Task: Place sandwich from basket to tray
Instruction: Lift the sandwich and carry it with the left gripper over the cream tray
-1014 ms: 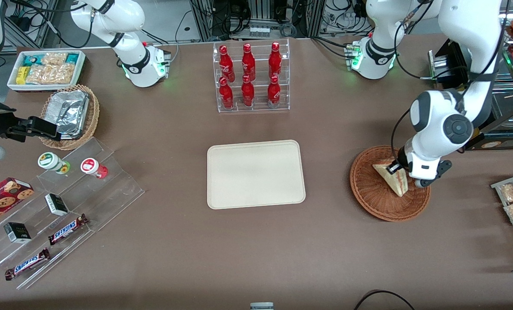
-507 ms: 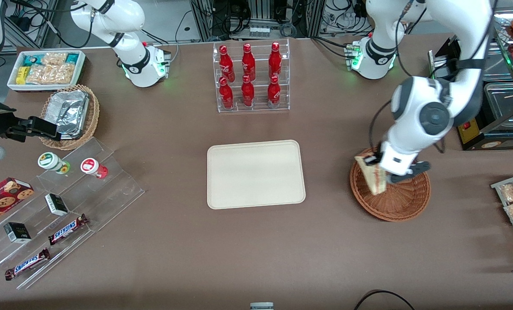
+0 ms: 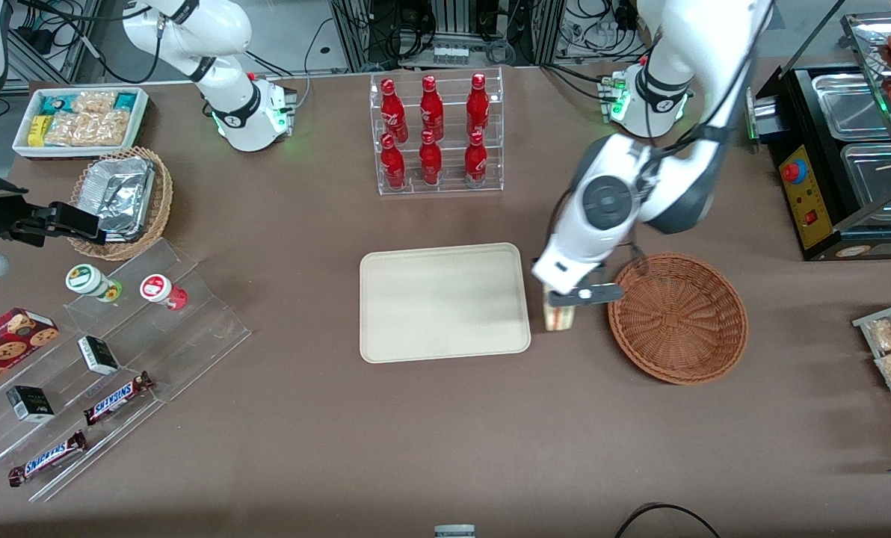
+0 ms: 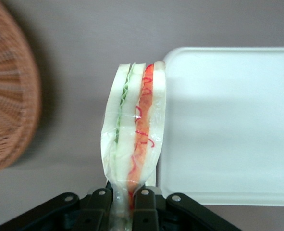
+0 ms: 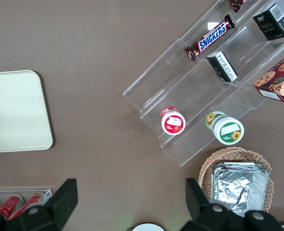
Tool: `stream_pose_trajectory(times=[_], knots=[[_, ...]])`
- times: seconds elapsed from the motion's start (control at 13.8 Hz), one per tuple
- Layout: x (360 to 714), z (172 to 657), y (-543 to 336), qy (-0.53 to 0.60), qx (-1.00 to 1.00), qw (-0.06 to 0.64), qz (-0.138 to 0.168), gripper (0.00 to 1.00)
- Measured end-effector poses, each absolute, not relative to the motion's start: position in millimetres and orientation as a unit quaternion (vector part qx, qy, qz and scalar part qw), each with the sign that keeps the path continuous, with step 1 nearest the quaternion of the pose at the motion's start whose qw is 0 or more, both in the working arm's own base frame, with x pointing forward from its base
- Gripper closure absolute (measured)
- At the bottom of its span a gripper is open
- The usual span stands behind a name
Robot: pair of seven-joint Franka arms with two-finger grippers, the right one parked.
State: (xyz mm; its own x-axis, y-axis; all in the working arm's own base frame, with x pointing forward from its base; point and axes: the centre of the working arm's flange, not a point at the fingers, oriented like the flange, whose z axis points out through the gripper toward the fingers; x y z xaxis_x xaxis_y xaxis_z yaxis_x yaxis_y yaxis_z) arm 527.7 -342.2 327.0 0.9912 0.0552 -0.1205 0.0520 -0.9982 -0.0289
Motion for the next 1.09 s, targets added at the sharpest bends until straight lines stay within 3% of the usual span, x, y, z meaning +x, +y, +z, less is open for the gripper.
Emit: stream_pose_trajectory(times=[0.65, 1.09], knots=[[491.7, 279.8, -513.2, -0.055, -0.996, 0.014, 0.072, 0.85], [509.0, 266.5, -538.2, -0.066, -0.994, 0.020, 0.080, 0.85]])
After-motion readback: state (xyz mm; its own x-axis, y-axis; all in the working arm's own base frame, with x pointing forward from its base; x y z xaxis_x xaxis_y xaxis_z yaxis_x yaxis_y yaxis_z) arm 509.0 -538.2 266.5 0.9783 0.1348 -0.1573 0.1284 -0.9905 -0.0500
